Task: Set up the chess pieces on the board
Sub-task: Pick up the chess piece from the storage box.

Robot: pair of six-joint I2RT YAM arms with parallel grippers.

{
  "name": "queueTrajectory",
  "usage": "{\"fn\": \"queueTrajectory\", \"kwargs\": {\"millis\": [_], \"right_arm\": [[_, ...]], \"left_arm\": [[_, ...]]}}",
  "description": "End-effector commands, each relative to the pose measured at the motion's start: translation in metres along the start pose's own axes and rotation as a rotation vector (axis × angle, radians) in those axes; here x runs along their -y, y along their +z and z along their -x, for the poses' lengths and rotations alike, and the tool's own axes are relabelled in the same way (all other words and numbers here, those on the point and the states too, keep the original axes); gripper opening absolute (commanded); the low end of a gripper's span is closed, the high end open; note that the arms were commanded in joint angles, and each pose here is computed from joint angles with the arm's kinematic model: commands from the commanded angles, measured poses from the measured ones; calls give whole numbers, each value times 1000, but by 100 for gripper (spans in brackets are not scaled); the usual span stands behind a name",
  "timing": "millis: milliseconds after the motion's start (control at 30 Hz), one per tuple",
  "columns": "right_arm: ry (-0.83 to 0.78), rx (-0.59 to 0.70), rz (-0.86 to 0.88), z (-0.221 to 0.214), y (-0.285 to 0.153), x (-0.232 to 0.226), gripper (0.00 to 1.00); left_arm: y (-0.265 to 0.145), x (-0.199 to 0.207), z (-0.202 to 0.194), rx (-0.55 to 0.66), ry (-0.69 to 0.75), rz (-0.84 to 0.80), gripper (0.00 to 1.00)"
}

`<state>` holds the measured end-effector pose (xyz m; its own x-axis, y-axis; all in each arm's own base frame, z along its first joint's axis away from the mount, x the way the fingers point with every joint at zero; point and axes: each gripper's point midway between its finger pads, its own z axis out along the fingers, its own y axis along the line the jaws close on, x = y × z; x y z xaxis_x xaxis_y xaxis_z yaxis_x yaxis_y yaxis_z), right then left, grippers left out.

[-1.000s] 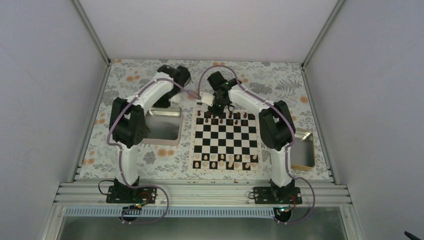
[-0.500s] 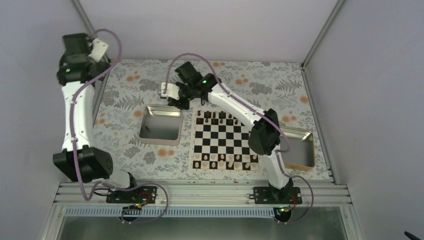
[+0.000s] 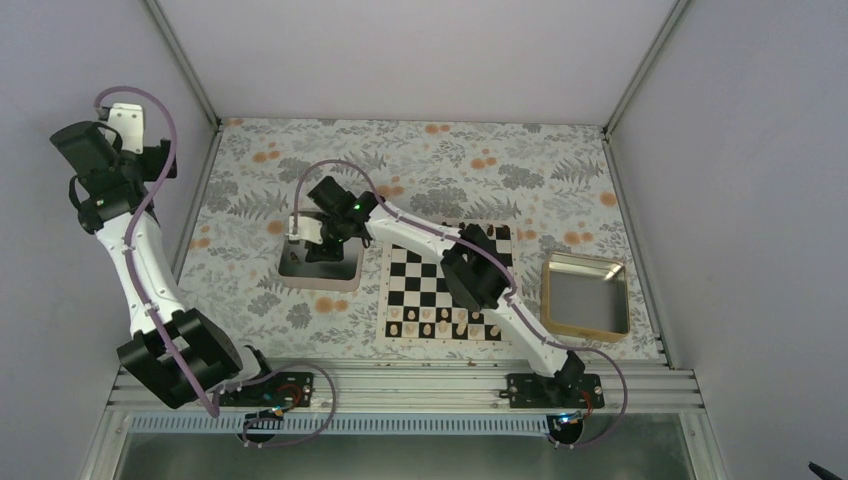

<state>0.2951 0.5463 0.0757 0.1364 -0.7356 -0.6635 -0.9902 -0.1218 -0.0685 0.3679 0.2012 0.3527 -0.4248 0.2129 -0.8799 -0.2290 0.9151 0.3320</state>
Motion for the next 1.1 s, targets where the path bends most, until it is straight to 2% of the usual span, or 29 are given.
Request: {"fn": "queueTrajectory", "kwargs": {"millis": [0, 367, 1067], "right_arm": [[-20, 103, 5, 31, 5, -2, 35], [-10, 156, 23, 35, 28, -3, 35], [2, 156, -11, 24, 55, 5, 36]], "left_arm": [[4, -1, 3, 85, -119, -87, 100], [13, 13, -37, 43, -210, -163, 100], [10, 11, -52, 24, -255, -182, 100]]}}
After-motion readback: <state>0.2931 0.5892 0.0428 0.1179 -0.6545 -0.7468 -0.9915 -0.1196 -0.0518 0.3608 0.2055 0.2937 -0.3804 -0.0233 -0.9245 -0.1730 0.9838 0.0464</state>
